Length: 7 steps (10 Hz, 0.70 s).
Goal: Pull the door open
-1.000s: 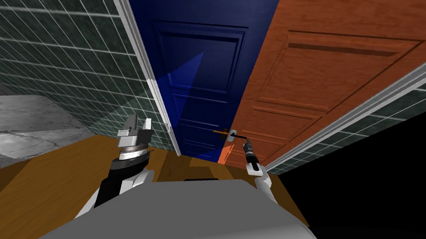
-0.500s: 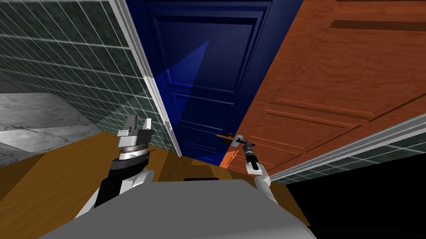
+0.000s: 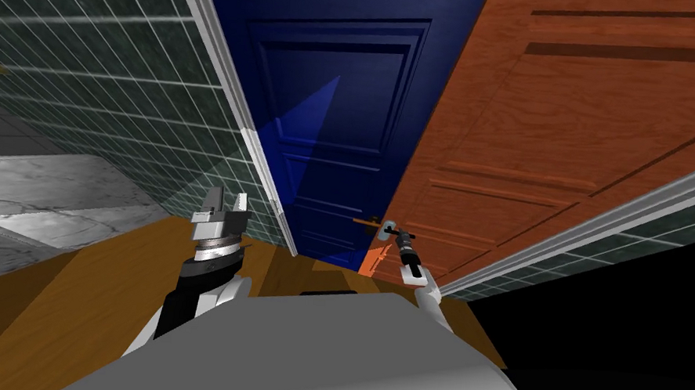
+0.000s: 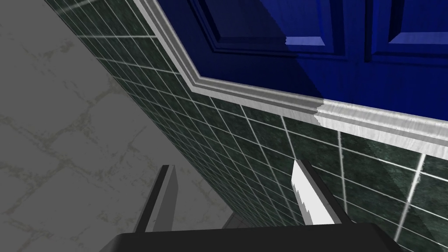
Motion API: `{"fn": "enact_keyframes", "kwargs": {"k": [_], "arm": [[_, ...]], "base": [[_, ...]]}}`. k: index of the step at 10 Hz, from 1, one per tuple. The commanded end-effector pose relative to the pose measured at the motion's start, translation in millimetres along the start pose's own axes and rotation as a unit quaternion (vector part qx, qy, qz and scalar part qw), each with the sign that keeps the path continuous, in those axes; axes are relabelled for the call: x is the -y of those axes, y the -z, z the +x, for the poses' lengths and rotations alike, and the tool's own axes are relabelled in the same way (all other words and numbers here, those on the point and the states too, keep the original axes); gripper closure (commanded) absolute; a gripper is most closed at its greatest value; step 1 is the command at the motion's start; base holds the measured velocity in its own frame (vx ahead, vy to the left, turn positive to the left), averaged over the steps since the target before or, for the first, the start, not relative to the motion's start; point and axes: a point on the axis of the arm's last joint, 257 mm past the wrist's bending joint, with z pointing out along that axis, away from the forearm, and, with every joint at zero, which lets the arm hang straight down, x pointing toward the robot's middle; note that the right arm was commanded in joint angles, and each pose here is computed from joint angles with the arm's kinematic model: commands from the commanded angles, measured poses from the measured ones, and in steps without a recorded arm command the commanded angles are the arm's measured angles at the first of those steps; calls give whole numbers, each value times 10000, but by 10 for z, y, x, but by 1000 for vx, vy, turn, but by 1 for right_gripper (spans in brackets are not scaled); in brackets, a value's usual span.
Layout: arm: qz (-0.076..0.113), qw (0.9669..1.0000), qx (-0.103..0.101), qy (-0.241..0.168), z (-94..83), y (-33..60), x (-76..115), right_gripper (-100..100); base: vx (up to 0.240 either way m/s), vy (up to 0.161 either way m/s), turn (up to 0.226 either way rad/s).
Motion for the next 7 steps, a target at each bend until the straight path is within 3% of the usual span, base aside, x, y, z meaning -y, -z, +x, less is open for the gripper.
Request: {"fn": "enact_keyframes", "kwargs": {"k": [1, 4, 7], "arm": [[43, 10000, 66, 44, -139, 48, 21, 100], [52, 10000, -19, 69, -180, 91, 18, 100], [17, 9995, -304, 40, -28, 107, -6, 100]], "base": [[-111, -49, 24], [-216, -17, 68], [-237, -29, 138]]}}
